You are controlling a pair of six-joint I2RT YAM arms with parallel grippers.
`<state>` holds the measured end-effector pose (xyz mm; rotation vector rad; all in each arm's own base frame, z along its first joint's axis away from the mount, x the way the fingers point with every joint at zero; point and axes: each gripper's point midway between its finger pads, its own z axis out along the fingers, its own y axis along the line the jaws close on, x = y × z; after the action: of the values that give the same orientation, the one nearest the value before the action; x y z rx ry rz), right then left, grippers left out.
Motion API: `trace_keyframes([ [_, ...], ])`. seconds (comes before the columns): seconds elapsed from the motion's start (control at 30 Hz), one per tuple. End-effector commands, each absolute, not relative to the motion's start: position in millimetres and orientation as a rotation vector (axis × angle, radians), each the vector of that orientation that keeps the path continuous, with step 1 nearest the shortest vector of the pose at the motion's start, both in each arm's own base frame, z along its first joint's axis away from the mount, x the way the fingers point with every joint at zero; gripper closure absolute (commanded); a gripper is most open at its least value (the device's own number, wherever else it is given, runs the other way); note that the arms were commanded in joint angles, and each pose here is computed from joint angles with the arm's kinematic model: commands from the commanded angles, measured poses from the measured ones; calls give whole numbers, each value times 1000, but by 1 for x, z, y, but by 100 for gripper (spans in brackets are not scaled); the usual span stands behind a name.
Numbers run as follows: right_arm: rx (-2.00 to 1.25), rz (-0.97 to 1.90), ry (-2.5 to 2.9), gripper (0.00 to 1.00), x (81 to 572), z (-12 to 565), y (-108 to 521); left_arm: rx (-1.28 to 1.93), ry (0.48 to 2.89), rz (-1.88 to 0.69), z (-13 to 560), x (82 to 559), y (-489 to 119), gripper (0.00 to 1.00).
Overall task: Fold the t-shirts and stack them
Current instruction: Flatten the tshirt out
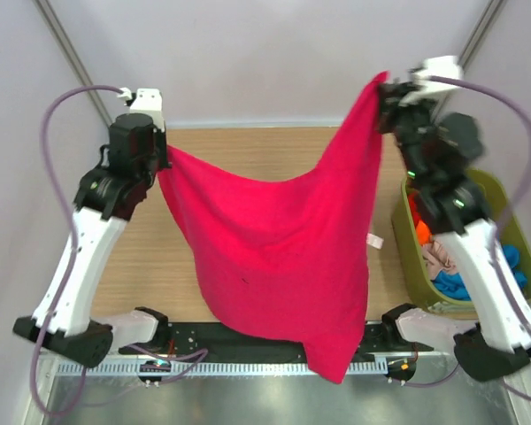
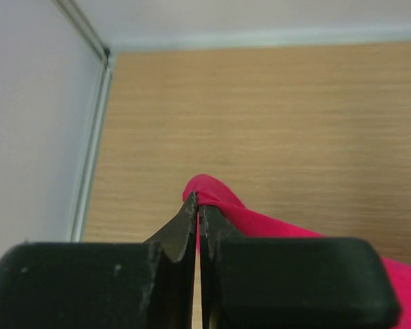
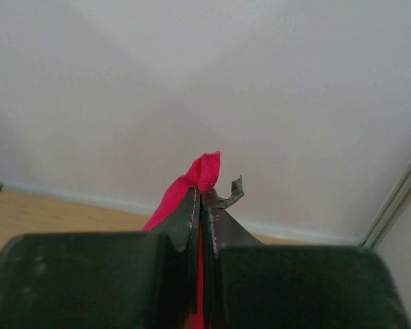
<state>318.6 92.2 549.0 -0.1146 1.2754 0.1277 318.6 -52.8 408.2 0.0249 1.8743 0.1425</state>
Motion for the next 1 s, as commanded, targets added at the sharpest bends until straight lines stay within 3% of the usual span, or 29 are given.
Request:
trace_keyframes([
  [0.0, -175, 99, 1332, 99, 382, 498, 119, -23, 1928, 114, 368, 367, -41, 100],
  [0.2, -185, 142, 1543, 99, 507, 366, 144, -55, 2172, 253, 257, 455, -1, 100],
  [0.33, -155, 193, 1529, 99, 572, 346, 147, -143, 2244, 253, 217, 508, 33, 100],
  [0.53, -200, 235, 1546, 99, 630, 316, 159, -126, 2194, 225, 214, 571, 47, 100],
  [0.73, -197, 235, 1523, 99, 619, 356, 156, -193, 2126, 324, 257, 560, 63, 100],
  [0.87, -120, 264, 1440, 99, 557, 450, 138, -248, 1971, 357, 343, 517, 69, 100],
  [0.97, -91, 318, 1411, 99, 510, 480, 132, -270, 1890, 377, 385, 480, 72, 100],
])
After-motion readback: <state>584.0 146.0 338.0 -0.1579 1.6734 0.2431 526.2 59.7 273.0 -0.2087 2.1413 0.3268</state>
